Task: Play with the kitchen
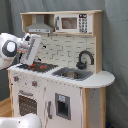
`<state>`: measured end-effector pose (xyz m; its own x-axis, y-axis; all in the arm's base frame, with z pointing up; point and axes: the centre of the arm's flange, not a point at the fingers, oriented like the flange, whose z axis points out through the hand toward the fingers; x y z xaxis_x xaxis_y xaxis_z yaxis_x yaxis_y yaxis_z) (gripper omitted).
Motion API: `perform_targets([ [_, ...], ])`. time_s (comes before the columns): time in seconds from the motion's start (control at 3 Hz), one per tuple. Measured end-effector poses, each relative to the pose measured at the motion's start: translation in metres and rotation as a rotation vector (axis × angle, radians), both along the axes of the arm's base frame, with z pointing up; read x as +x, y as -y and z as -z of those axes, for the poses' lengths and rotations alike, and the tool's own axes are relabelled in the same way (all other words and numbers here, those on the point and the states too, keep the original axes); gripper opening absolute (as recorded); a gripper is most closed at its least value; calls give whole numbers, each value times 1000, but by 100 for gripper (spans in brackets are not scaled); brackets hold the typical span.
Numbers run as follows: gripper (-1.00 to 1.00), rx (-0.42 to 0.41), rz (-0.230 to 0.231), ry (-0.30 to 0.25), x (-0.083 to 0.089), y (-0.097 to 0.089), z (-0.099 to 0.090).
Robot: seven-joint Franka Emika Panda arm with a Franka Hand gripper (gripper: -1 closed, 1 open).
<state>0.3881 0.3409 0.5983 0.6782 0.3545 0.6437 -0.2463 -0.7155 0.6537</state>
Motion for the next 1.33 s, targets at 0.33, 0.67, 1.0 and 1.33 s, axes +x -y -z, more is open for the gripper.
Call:
perform_targets([
  [0.33, 100, 81, 9, -16, 25, 10, 2],
  [0.67, 100, 169, 91, -70, 42, 38, 12],
  [1.0, 100, 241, 183, -124, 45, 55, 23],
  [1.33, 100, 335, 282, -180, 62, 95, 28],
])
